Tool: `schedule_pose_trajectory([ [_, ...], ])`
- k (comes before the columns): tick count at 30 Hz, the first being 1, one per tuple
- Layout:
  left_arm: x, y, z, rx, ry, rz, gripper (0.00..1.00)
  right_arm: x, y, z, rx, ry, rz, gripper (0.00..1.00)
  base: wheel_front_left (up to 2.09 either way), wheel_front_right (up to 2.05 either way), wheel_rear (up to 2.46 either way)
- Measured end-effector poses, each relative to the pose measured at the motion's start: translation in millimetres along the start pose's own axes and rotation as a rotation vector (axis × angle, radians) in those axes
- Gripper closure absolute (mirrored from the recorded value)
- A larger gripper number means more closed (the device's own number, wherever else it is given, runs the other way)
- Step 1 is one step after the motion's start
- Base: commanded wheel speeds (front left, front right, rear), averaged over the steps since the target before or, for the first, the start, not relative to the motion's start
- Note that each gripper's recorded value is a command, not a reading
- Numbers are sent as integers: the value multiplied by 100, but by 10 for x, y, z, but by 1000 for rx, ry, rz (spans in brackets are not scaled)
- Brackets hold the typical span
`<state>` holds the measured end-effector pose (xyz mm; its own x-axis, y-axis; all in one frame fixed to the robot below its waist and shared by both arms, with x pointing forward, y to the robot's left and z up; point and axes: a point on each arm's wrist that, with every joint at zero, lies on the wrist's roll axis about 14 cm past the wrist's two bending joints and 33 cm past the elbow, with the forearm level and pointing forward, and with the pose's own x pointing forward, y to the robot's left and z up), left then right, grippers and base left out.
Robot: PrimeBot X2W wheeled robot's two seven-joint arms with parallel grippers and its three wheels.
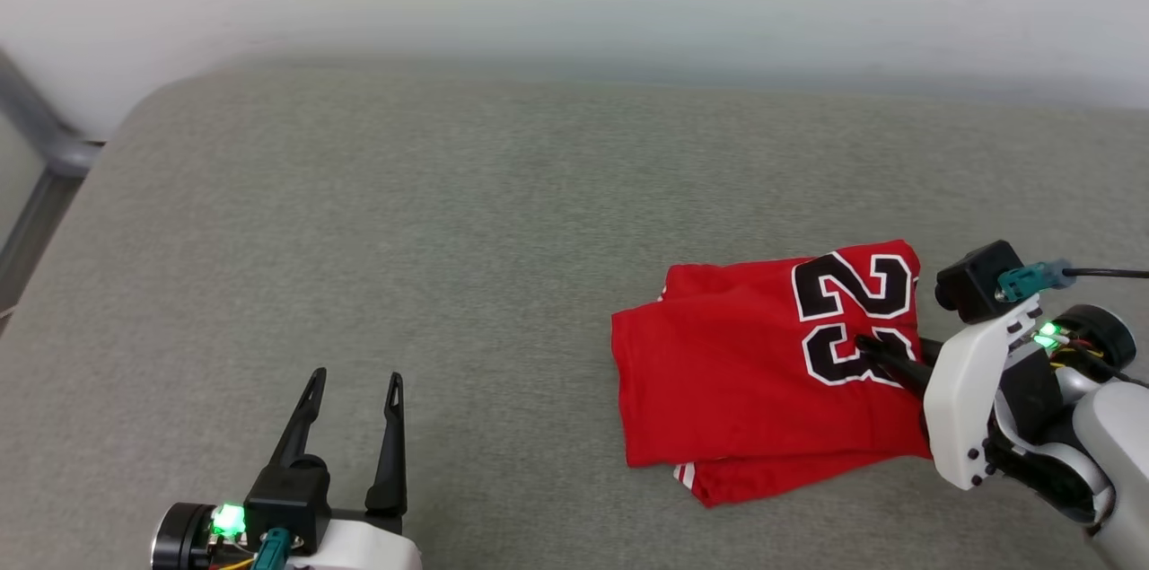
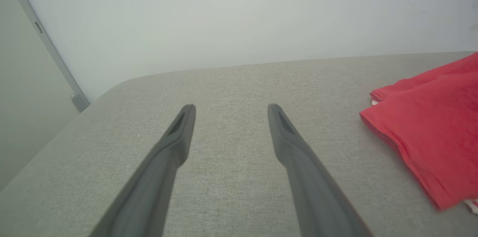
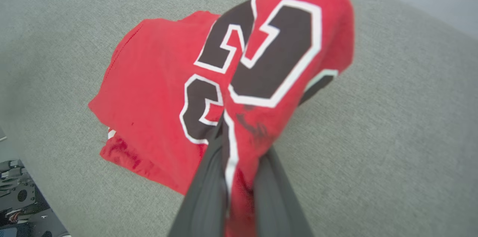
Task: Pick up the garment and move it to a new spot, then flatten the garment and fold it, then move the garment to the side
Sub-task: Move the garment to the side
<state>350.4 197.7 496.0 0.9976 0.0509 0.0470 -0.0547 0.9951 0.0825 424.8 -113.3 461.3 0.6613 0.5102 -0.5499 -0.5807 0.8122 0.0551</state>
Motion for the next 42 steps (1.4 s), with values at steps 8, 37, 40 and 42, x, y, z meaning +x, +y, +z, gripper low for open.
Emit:
schedule_pose_trajectory([
  [8, 169, -314, 43, -16, -21, -95, 0, -416, -416, 18, -33, -8, -132, 100, 0, 0, 0],
  [37, 939, -712, -345, 0, 7, -241, 0, -1383, -2757, -826, 113, 331, -785, 100, 0, 0, 0],
  [40, 951, -679, -409, 5, 20, -235, 0, -1415, -2899, -882, 140, 342, -831, 100, 0, 0, 0],
  [42, 970, -666, -437, 8, 25, -233, 0, -1445, -2980, -914, 143, 352, -859, 100, 0, 0, 0],
])
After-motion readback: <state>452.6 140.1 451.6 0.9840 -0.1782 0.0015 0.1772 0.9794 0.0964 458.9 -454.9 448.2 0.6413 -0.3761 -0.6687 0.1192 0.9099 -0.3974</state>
